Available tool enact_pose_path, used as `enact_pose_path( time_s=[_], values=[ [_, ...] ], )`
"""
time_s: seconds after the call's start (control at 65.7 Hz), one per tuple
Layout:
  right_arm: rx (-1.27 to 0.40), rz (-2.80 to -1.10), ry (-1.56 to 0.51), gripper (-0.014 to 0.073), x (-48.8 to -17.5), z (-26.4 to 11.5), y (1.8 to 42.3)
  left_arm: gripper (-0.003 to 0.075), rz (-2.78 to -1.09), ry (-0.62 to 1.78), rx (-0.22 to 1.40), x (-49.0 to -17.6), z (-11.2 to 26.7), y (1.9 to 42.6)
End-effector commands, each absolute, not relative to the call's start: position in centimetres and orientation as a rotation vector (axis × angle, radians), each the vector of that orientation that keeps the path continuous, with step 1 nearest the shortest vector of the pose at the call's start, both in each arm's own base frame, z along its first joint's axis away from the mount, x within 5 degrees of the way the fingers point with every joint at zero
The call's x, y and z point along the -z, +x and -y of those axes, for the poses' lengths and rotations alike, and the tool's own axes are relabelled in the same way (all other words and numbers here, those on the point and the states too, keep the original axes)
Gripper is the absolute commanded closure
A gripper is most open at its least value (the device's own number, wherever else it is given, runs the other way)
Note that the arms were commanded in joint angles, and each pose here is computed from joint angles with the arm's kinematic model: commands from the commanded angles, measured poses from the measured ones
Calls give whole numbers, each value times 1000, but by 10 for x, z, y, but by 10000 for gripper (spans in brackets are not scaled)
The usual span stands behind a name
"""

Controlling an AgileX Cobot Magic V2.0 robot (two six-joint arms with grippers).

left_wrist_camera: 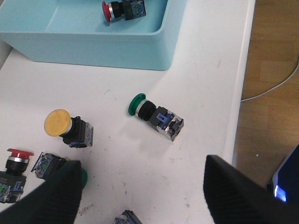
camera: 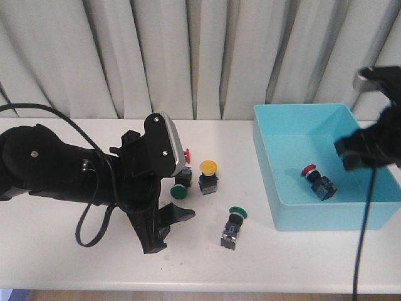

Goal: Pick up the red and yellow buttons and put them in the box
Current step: 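Reach the left gripper down and grasp the yellow-capped button switch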

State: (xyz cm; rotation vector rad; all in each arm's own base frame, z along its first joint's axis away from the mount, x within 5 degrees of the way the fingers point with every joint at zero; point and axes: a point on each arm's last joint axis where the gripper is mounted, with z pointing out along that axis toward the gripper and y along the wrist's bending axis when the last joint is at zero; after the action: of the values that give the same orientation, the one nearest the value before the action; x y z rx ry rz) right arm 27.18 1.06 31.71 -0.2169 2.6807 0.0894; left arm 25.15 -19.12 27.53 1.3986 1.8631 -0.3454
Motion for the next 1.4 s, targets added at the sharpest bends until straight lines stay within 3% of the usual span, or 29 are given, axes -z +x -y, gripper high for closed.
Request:
enact_pose_path(
  time_s=[0.0,0.213,0.487,0.898,0.943,0.959,1.126,1.385],
  values=[
    [-67,-2551,-197,235,-323,-9,240,200,-1808,1326,344,-295,191,251],
    [-56,-2485,-185,236,-297,-8,173,200,-1808,1326,344,-295,191,251],
    [-50,-2425,-178,236,-275,-8,125,200,-1817,1342,360,-294,192,249],
    [-47,-2392,-177,236,-275,-8,116,200,-1840,1324,382,-294,192,248],
    [-47,-2396,-178,236,-274,-8,116,200,-1871,1268,398,-295,192,249],
    [-48,-2405,-179,236,-274,-8,115,200,-1933,1106,420,-298,191,255],
    [-49,-2408,-180,236,-274,-8,115,200,-2043,932,400,-299,189,272],
    [-49,-2408,-180,236,-274,-8,115,200,-2159,1028,192,-278,203,323]
  ],
)
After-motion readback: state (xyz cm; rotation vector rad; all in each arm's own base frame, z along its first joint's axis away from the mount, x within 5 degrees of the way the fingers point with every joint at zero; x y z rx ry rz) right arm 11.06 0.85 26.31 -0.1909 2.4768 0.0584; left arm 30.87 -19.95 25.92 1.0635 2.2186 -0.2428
